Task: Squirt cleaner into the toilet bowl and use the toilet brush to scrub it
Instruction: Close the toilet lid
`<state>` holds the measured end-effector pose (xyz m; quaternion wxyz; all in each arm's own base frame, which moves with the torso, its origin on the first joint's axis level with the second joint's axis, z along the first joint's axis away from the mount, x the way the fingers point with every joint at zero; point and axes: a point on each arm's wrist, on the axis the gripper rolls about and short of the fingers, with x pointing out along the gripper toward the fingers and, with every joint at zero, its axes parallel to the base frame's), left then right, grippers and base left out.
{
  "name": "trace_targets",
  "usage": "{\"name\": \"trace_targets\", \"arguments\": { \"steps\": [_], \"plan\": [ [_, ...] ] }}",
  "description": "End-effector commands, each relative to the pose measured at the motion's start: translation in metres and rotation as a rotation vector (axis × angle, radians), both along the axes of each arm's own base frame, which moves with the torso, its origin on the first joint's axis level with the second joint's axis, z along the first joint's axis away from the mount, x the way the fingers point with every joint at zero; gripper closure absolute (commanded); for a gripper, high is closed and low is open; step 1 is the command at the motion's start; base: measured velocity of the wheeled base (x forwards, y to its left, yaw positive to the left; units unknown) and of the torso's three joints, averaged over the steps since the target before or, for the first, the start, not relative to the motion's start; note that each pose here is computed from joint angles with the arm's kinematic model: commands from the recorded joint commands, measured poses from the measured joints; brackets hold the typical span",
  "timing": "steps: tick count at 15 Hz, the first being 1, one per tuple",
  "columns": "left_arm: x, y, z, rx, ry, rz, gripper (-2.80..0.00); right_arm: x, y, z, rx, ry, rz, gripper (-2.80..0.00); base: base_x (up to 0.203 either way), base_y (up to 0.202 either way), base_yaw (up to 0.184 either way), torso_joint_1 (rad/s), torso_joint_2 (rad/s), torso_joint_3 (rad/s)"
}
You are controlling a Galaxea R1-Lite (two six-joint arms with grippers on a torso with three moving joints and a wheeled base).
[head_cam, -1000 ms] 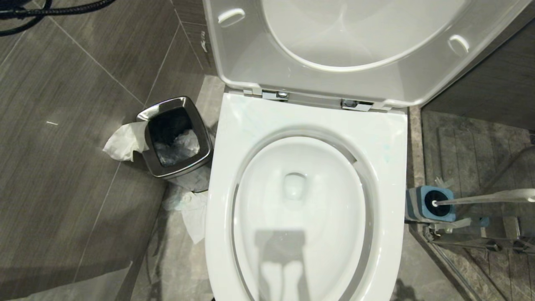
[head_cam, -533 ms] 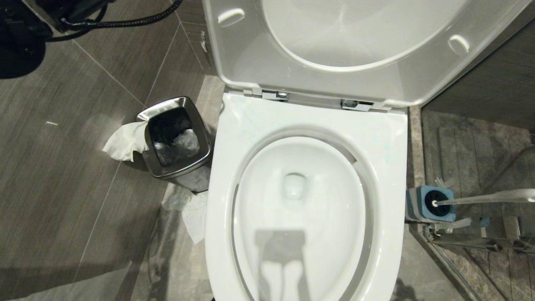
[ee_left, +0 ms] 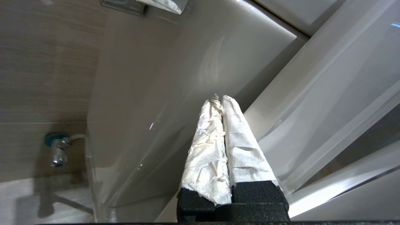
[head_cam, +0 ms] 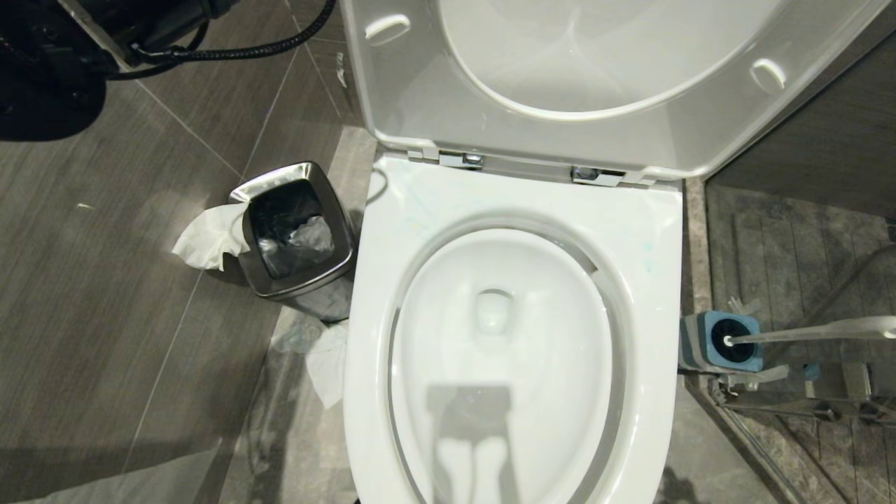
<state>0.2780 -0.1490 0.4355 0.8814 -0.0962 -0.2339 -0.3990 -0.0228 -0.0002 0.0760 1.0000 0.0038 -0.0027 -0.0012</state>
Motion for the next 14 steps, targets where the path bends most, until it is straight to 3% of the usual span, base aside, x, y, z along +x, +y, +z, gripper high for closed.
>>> {"name": "trace_targets", "arguments": {
  "steps": [1,7,14],
  "plan": [
    [-0.002,-0.001,0.0,-0.001,0.007,-0.02,0.0,0.0,0.0,0.0,0.0,0.001,0.001,0.0,0.0,0.0,0.0,0.0,0.0,0.0],
    [-0.024,0.011,-0.017,0.031,0.096,-0.045,0.0,0.0,0.0,0.0,0.0,0.001,0.001,0.0,0.0,0.0,0.0,0.0,0.0,0.0],
    [-0.044,0.028,-0.026,0.061,0.122,-0.05,0.0,0.0,0.0,0.0,0.0,0.001,0.001,0.0,0.0,0.0,0.0,0.0,0.0,0.0]
  ]
}}
